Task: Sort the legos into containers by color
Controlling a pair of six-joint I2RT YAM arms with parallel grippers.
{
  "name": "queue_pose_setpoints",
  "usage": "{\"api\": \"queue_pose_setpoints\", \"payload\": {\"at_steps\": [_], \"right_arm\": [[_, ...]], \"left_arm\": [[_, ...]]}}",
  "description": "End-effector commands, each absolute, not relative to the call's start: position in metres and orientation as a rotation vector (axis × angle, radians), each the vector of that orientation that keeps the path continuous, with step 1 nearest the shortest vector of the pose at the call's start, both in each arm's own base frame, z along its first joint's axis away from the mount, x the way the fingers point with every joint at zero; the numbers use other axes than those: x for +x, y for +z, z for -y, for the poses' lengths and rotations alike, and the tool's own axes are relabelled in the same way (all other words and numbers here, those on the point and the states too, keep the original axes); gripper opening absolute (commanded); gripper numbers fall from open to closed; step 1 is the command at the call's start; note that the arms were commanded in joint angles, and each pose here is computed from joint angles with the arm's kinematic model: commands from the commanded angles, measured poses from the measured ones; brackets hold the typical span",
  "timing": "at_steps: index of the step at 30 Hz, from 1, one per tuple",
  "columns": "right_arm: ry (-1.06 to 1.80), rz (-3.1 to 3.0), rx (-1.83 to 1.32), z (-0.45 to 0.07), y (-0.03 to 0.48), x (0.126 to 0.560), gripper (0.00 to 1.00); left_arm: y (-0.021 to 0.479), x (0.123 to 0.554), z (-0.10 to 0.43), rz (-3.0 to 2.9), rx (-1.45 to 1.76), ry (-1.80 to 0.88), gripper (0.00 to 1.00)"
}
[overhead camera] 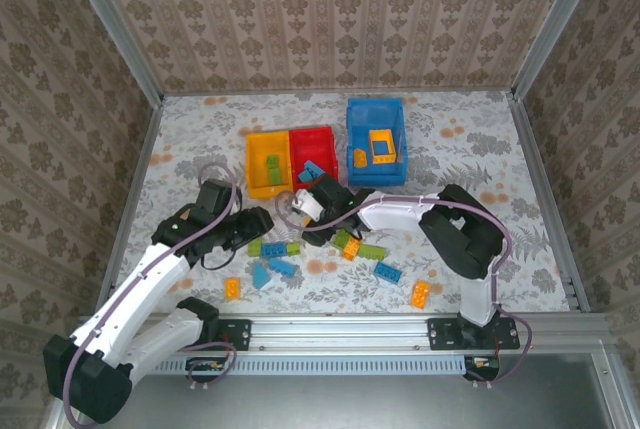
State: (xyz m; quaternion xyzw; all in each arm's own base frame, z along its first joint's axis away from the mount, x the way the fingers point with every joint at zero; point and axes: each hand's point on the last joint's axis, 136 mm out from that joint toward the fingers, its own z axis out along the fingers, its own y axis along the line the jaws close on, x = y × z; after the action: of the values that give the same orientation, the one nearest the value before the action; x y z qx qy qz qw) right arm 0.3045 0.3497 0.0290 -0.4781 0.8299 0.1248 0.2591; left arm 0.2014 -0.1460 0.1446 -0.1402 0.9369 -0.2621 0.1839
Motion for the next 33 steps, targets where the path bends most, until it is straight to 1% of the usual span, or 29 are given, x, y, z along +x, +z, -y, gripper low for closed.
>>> {"api": "queue_pose_setpoints", "payload": {"at_steps": [1, 4, 6, 8, 11, 13, 16, 19, 23, 27, 33], "right_arm": [[0.354, -2.281, -1.291, -0.352, 0.027, 0.305, 0.49], [0.364, -2.270, -1.273, -0.353, 0.036, 0.306, 0.37], [0.362, -2.237, -1.243, -0.352, 0.054, 0.309, 0.32], [0.363, -2.190, -1.168, -0.346, 0.084, 0.316, 0.30], [0.355, -2.169, -0.975, -0.317, 0.125, 0.336, 0.29], [0.346, -2.177, -0.827, -0.291, 0.142, 0.350, 0.28], [0.305, -2.215, -0.598, -0.246, 0.153, 0.374, 0.28], [0.275, -2.251, -0.408, -0.213, 0.153, 0.395, 0.28], [0.225, -2.358, -0.201, -0.182, 0.135, 0.421, 0.28], [0.189, -2.422, -0.125, -0.176, 0.117, 0.439, 0.28], [0.132, -2.488, -0.081, -0.173, 0.099, 0.453, 0.29]], "left_arm": [[0.144, 0.198, 0.147, -2.644, -0.404, -0.757, 0.57], [0.149, 0.200, 0.148, -2.635, -0.386, -0.758, 0.57], [0.152, 0.203, 0.149, -2.629, -0.367, -0.754, 0.57], [0.159, 0.208, 0.152, -2.616, -0.334, -0.756, 0.57], [0.173, 0.219, 0.163, -2.584, -0.247, -0.760, 0.57], [0.185, 0.228, 0.174, -2.555, -0.171, -0.759, 0.58], [0.204, 0.241, 0.197, -2.511, -0.032, -0.759, 0.57], [0.220, 0.251, 0.226, -2.467, 0.109, -0.766, 0.57], [0.230, 0.263, 0.258, -2.439, 0.235, -0.765, 0.57], [0.235, 0.271, 0.284, -2.421, 0.329, -0.769, 0.57], [0.230, 0.274, 0.300, -2.428, 0.410, -0.755, 0.57]]}}
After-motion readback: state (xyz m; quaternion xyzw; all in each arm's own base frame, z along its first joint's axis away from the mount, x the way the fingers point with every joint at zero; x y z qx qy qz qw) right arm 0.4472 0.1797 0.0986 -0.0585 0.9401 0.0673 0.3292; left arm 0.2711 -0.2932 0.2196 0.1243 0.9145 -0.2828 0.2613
